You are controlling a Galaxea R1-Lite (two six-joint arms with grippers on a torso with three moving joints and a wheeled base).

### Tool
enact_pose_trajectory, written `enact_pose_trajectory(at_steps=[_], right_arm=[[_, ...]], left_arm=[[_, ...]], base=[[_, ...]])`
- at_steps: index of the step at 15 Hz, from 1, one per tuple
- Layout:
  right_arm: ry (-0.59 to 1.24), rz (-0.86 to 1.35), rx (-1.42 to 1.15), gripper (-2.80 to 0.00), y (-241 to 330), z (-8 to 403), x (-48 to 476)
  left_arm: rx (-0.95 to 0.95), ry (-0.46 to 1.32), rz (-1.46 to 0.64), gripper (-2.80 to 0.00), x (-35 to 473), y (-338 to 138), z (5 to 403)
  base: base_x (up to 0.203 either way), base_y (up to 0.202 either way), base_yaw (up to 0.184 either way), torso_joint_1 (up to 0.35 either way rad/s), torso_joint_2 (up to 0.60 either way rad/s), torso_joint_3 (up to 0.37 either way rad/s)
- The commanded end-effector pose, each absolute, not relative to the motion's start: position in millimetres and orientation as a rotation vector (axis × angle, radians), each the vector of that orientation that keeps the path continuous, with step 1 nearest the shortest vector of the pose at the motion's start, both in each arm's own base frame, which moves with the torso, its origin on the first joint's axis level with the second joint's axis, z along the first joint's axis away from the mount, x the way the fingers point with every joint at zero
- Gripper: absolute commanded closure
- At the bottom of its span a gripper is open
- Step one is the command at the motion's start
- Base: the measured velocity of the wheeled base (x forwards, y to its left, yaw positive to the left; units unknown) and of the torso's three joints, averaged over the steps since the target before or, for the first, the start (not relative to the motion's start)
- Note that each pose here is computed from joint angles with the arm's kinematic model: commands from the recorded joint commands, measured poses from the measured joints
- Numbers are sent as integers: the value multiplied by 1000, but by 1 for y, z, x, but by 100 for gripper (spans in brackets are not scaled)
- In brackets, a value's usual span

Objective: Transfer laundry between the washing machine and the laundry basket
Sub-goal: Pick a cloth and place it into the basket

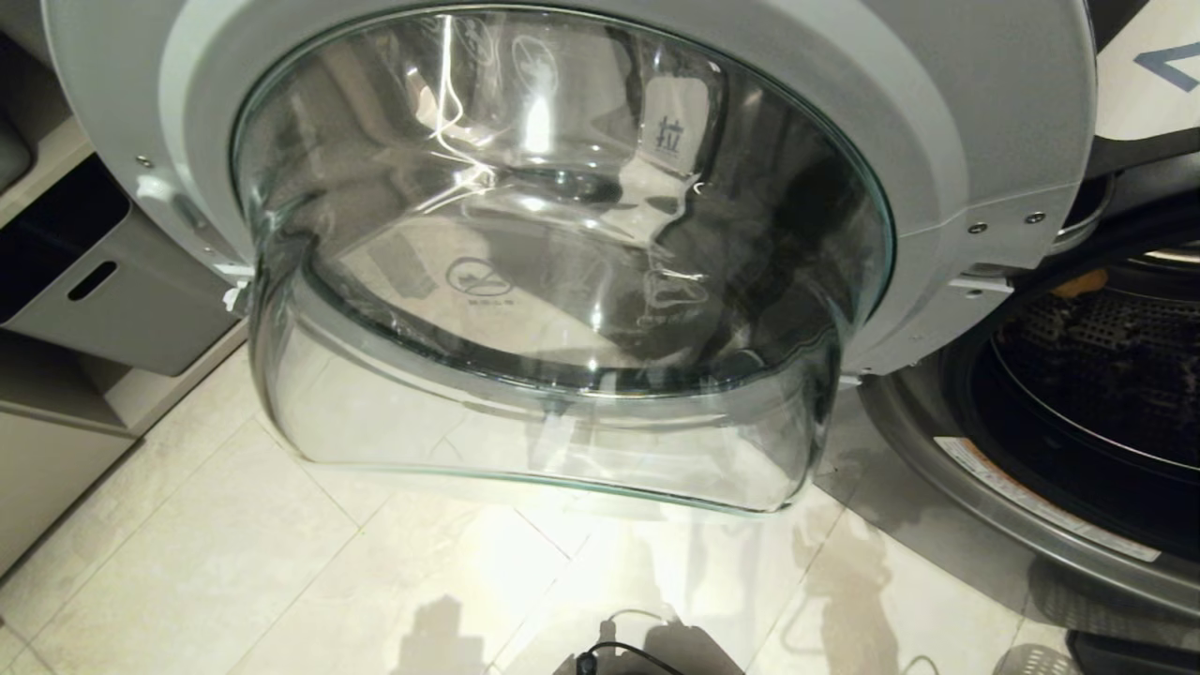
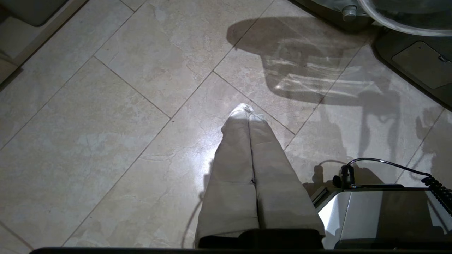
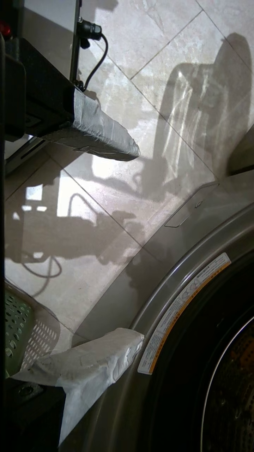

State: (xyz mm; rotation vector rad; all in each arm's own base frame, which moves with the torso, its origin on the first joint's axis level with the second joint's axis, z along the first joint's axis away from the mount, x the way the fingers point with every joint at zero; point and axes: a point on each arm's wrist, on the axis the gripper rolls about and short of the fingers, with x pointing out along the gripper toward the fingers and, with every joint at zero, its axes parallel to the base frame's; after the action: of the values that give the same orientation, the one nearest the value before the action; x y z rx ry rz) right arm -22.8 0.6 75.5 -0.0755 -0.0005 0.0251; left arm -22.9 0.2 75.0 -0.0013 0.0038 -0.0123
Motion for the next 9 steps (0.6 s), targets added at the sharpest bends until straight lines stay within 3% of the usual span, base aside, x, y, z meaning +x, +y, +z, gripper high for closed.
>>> enact_pose_trajectory(at_steps=[1,6,9], right_arm=[[-1,26,-75,-280,1,75,-23],[-1,26,-78,-280,1,75,-23],[-1,26,-80,-280,1,75,-23]], left_arm=[[-2,5,-12,0,-23,0,75],[-2,5,-12,0,-23,0,75],[-2,5,-12,0,-23,0,75]], base=[[-1,-151,-7,3,-5,8],[0,-172,-1,2,3,1],[0,-17,-1,1,-1,1]])
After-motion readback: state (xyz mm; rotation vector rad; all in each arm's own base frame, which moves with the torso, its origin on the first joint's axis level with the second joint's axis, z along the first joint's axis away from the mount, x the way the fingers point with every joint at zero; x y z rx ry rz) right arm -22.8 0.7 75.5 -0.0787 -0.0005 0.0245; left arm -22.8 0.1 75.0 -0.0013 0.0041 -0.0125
